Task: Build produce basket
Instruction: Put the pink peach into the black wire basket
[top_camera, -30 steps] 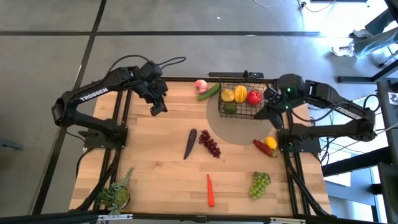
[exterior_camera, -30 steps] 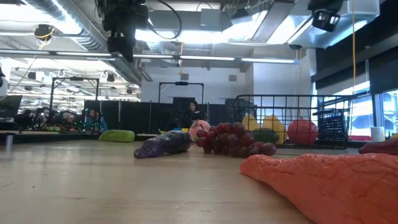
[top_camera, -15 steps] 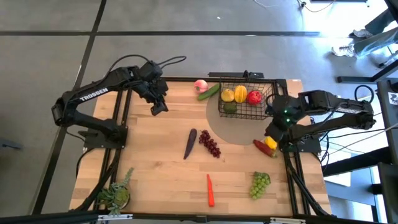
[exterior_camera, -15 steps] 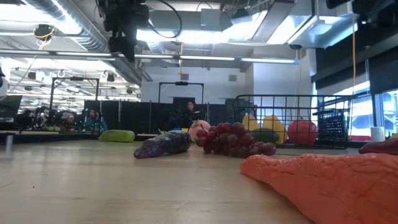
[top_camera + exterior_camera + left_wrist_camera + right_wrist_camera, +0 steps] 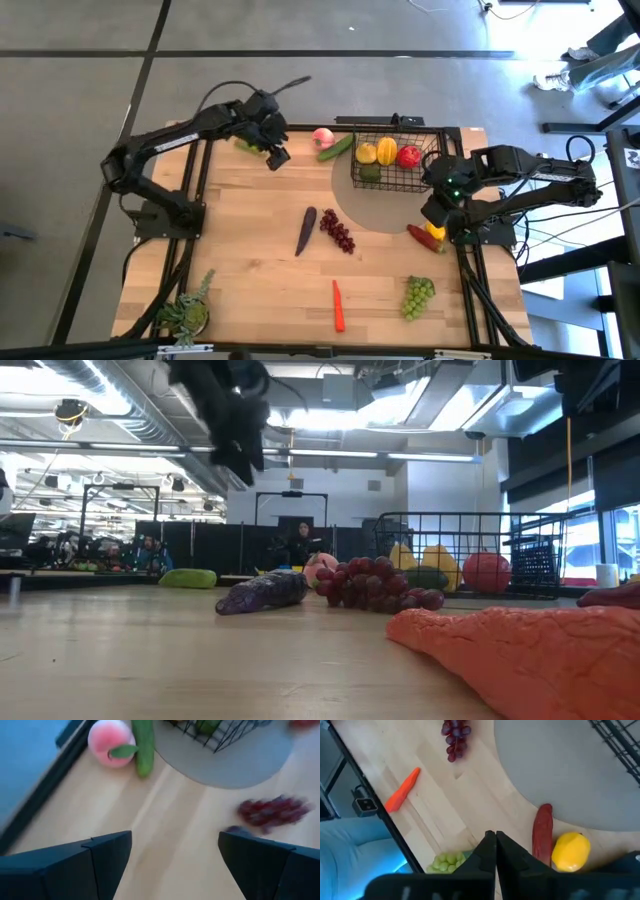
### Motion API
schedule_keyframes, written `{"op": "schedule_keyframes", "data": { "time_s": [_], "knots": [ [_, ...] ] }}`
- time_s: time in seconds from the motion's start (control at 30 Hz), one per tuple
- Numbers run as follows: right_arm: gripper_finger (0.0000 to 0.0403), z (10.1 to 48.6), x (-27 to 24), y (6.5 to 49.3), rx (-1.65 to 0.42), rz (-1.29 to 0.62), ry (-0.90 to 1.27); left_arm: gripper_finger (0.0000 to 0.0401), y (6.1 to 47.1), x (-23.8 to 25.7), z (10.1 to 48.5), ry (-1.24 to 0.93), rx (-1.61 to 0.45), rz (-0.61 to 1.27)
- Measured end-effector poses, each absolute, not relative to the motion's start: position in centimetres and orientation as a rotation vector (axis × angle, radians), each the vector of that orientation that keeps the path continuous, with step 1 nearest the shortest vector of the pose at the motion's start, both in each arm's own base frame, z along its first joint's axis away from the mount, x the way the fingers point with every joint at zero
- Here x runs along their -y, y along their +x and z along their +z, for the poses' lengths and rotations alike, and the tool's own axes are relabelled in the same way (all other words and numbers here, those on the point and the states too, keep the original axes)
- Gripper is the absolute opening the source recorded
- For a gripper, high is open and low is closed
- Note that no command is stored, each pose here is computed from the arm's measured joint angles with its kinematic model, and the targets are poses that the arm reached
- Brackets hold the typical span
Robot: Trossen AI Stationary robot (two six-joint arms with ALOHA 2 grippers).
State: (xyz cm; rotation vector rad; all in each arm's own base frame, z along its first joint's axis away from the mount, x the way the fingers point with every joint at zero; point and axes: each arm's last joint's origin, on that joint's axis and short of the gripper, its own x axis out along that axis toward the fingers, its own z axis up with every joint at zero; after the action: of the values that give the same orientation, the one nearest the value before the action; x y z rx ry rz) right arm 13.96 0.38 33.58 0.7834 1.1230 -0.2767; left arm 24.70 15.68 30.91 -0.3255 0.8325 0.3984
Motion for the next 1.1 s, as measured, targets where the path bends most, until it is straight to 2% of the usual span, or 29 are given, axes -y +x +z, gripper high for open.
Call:
{"op": "schedule_keyframes", "data": {
  "time_s": [0.3, 0.57, 1.1],
  "knots": [
    [0.0, 33.6, -0.4, 14.0, -1.114, -0.28, 0.774, 0.0286, 29.5, -19.0, 25.4, -0.037, -0.882, 0.305],
    [0.0, 33.6, -0.2, 14.0, -1.09, -0.331, 0.737, 0.0286, 31.6, -21.3, 23.5, 0.186, -0.847, 0.444],
    [0.0, 33.6, 0.0, 14.0, -1.07, -0.378, 0.707, 0.0286, 32.3, -21.0, 22.5, 0.215, -0.872, 0.411]
  ]
}}
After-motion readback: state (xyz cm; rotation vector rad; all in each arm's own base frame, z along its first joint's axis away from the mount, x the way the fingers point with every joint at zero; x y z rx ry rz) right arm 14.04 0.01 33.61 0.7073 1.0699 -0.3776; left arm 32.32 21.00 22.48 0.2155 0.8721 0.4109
